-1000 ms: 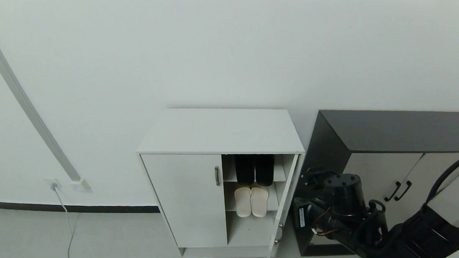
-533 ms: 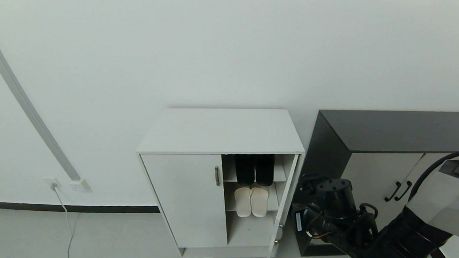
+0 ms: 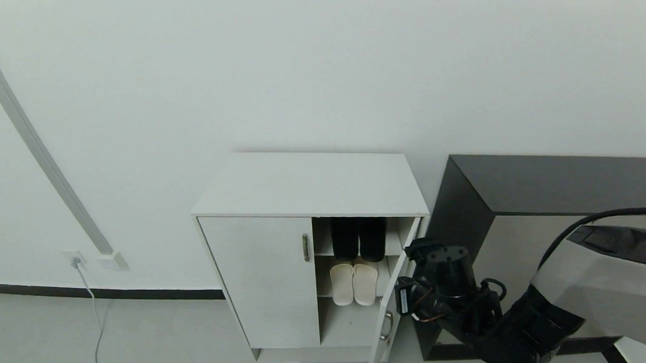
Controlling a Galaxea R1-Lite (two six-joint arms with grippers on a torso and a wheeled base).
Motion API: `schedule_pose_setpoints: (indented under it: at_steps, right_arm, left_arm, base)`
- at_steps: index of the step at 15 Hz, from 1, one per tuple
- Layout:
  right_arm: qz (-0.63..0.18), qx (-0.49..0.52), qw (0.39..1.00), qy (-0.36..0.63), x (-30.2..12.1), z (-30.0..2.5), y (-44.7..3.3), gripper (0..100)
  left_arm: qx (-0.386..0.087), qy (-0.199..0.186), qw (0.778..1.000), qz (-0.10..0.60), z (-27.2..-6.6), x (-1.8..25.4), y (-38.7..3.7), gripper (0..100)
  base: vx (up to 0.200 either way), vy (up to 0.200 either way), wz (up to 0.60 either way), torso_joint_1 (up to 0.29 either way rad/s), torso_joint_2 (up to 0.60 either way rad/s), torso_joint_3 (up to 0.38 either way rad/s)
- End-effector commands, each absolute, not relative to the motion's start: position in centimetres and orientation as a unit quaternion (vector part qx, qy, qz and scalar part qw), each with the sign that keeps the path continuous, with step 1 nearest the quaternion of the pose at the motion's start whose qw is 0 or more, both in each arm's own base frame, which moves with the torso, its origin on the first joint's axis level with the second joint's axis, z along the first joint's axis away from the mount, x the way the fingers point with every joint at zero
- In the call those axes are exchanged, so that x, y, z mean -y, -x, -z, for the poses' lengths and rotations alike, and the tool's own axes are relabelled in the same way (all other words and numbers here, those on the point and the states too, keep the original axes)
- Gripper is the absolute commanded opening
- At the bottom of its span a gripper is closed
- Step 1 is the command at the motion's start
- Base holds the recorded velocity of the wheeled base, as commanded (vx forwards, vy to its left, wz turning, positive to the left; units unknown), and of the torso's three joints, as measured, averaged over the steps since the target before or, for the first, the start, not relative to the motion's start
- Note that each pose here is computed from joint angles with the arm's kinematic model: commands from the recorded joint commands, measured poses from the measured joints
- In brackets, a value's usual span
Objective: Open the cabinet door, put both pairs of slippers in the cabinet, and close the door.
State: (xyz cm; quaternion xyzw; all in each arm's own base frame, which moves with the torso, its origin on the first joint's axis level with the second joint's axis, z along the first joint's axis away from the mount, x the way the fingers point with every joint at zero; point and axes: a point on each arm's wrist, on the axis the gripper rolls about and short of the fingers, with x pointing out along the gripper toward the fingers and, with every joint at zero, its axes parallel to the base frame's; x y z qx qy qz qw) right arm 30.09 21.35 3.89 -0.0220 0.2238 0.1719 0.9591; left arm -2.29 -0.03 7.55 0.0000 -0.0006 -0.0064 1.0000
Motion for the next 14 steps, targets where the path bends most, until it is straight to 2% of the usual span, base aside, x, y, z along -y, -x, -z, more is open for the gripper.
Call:
schedule_pose_setpoints:
  at_steps: [1,8,14]
  right_arm:
    - [-0.172,-0.227,0.958,0.024,-21.9,-3.0,-30.8,0]
    - [-0.172,-0.206,0.963,0.014,-24.1,-1.2,-34.1,0]
    - [-0.164,-0.174,0.971,-0.004,-24.5,-1.5,-37.0,0]
  left_arm:
    - [0.000,0.000,1.000,0.006,-7.5,0.0,2.3,0]
    - [0.000,0.000,1.000,0.006,-7.5,0.0,2.3,0]
    - [0.000,-0.001,1.000,0.006,-7.5,0.0,2.3,0]
  base:
    - [0.000,0.000,0.00,0.000,0.00,0.000]
    - [0.000,0.000,0.00,0.000,0.00,0.000]
    - [0.000,0.000,0.00,0.000,0.00,0.000]
